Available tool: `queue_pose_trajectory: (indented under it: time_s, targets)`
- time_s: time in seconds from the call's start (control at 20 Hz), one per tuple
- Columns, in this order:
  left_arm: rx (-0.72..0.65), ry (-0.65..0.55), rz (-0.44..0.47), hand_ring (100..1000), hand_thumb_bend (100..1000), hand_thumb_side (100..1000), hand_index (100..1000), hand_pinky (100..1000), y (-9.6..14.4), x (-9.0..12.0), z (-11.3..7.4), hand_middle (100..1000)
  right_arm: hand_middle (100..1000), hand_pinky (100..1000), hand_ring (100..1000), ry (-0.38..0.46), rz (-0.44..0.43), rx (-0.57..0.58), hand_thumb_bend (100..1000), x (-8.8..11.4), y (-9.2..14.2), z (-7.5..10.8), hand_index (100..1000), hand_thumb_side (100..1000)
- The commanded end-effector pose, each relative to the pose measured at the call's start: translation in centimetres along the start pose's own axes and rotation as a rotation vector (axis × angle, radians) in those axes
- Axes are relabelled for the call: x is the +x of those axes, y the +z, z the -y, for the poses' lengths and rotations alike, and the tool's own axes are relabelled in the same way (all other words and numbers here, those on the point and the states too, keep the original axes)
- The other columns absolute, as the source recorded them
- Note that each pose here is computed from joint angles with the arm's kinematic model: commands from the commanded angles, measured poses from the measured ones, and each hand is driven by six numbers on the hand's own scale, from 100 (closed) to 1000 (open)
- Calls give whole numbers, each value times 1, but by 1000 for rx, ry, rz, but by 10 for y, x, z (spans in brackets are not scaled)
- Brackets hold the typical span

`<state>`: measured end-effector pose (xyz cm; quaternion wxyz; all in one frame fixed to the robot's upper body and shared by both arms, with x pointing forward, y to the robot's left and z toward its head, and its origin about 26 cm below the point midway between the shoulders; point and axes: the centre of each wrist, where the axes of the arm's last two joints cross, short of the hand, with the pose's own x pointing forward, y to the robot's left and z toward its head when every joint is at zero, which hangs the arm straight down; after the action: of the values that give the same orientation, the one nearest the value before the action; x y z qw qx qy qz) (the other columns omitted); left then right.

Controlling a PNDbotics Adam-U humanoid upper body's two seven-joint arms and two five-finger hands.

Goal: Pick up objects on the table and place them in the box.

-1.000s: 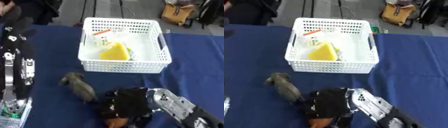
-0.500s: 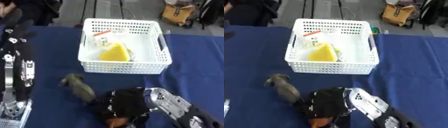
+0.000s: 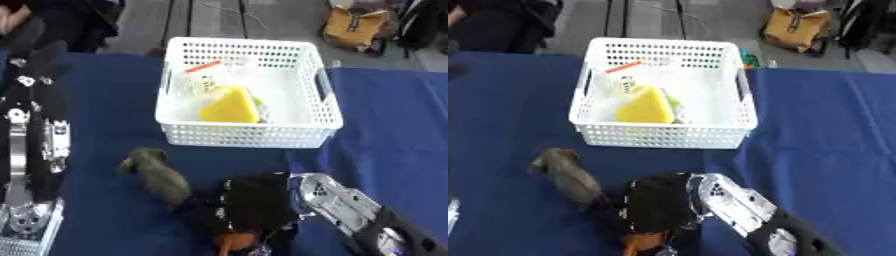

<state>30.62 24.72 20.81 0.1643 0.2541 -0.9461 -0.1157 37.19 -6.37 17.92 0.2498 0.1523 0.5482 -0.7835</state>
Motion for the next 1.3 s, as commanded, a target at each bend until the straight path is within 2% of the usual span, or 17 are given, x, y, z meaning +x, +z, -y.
queue_pose_trajectory:
  time_s: [0.05, 0.35, 0.45, 0.6, 0.85, 1.1, 1.2, 1.3]
  targets:
    - [7, -10, 15, 906, 100, 928, 904, 815, -3, 2, -4, 979, 932, 402, 624, -34, 10, 45, 278, -2, 9, -7, 1000, 372]
    - [10, -13, 13, 906, 100, 923, 902, 816, -4, 2, -4, 977, 870, 296, 550, -119, 36, 24, 263, -2, 10, -5, 1000, 345]
    - [11, -14, 13, 906, 100, 919, 902, 816, -4, 2, -4, 976, 798, 274, 502, -147, 48, -1, 249, -3, 12, -1, 976, 335]
    - [14, -15, 12, 906, 100, 916, 900, 817, -4, 2, -4, 975, 652, 194, 417, -197, 70, -52, 244, -4, 14, 4, 888, 318]
    - [14, -15, 12, 906, 100, 912, 899, 817, -4, 2, -4, 973, 609, 165, 399, -246, 100, -101, 236, -7, 20, 15, 842, 299]
    - [14, -16, 11, 906, 100, 911, 898, 817, -4, 2, -4, 969, 529, 129, 372, -267, 118, -116, 213, -11, 25, 22, 726, 261]
    - [14, -16, 10, 906, 100, 910, 897, 818, -4, 2, -4, 968, 509, 121, 362, -271, 124, -123, 170, -12, 27, 25, 682, 256]
    - [15, -17, 10, 906, 100, 910, 897, 818, -4, 2, -4, 968, 509, 121, 362, -273, 128, -127, 170, -14, 28, 28, 682, 256]
